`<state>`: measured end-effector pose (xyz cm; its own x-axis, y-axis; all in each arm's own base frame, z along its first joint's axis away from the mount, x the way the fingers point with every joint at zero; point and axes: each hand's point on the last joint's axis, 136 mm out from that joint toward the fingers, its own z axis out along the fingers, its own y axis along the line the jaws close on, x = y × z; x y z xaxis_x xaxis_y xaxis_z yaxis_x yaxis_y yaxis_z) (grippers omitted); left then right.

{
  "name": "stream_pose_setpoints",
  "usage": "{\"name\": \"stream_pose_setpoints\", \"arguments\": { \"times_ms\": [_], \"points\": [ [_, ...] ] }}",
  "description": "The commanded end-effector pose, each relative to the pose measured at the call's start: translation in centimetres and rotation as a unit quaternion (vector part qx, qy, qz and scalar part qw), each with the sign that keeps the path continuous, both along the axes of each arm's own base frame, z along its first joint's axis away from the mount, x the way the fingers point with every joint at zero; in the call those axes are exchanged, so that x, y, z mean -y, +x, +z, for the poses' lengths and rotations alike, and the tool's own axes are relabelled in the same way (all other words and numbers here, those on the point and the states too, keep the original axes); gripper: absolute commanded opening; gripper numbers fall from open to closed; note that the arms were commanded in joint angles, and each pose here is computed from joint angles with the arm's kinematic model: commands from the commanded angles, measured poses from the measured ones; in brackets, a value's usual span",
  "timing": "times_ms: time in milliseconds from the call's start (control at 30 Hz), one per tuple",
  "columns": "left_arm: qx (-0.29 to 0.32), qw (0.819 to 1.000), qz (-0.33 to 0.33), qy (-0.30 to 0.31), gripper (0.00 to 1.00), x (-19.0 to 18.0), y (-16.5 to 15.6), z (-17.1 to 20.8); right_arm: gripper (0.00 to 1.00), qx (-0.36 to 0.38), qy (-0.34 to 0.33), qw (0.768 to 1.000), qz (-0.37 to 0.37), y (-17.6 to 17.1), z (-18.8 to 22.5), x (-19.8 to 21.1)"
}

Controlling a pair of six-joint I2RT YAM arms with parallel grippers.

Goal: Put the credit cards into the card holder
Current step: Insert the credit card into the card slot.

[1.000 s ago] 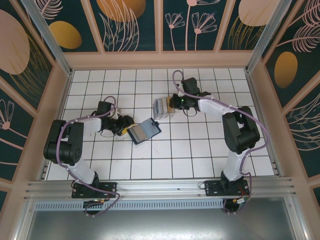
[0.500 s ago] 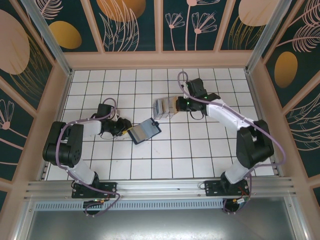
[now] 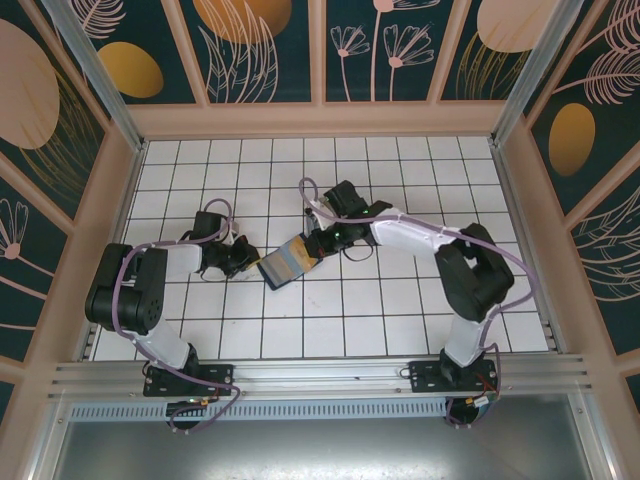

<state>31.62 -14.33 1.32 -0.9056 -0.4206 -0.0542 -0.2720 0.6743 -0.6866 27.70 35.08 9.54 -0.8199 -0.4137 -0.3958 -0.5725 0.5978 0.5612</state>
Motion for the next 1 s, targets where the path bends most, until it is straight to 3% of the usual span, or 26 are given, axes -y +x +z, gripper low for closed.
{"name": "stream_pose_setpoints", "arguments": {
  "times_ms": [0, 100, 467, 800, 900, 967],
  "points": [
    [-0.033, 0.999, -0.016, 0.007, 0.00, 0.1, -1.3, -1.4, 0.00, 0.003, 0.032, 0.998, 0.058, -0.1, 0.7, -1.5],
    [-0.032, 0.999, -0.026, -0.006, 0.02, 0.7, -0.9, -0.7, 0.00, -0.009, 0.016, 0.998, 0.065, 0.1, -0.8, -1.7],
    [-0.030, 0.999, -0.032, -0.017, 0.32, 0.8, -1.6, 0.8, 0.00, -0.074, 0.039, 0.996, 0.034, 1.5, -3.6, -0.9],
    [-0.054, 0.997, -0.016, -0.059, 0.28, 1.2, -4.7, -0.3, 0.00, -0.111, 0.064, 0.990, 0.053, 0.7, -4.3, -1.7],
    [-0.052, 0.997, -0.013, -0.060, 0.20, 1.2, -4.7, -0.4, 0.00, -0.120, 0.068, 0.989, 0.053, 0.6, -4.4, -1.9],
    [-0.051, 0.997, -0.015, -0.062, 0.09, 1.3, -4.4, -0.3, 0.00, -0.126, 0.070, 0.988, 0.051, 0.5, -4.5, -1.9]
  ]
}}
